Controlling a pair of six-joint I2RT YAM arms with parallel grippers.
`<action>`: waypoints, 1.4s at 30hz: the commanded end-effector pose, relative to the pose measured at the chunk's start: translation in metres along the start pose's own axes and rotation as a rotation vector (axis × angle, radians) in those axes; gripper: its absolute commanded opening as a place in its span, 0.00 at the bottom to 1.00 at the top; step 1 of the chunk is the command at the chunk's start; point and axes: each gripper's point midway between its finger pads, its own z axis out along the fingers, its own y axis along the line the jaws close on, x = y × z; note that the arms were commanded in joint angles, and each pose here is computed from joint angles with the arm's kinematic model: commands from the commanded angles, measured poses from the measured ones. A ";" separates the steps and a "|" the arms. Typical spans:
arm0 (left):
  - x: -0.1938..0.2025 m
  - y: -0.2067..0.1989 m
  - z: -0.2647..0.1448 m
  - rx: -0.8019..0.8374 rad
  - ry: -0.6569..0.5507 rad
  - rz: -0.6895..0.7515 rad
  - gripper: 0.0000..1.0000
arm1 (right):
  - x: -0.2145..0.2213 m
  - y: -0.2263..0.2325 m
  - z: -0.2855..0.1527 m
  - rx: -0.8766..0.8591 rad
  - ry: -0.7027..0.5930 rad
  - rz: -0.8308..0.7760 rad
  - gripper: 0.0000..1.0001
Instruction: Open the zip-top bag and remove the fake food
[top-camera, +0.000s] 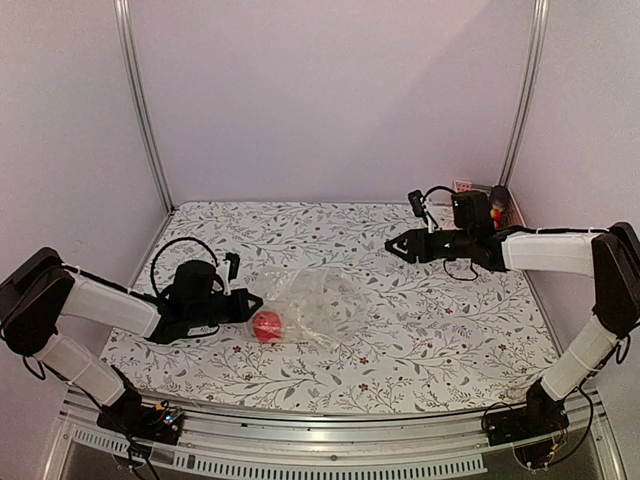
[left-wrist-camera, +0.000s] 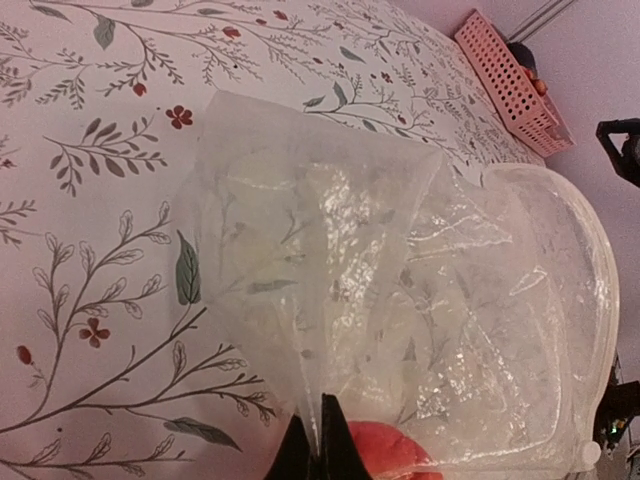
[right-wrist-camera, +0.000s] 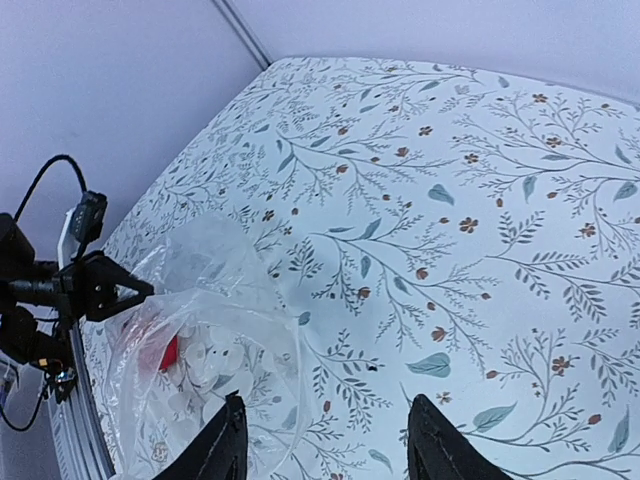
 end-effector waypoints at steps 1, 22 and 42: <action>-0.006 -0.004 0.000 0.031 -0.017 0.001 0.00 | 0.027 0.047 0.017 -0.129 0.040 -0.127 0.52; -0.005 -0.027 0.005 0.156 0.008 -0.009 0.00 | 0.155 0.115 0.101 -0.147 0.185 -0.517 0.41; 0.017 -0.030 0.027 0.248 0.061 -0.199 0.00 | 0.179 0.189 0.143 -0.275 0.121 -0.615 0.75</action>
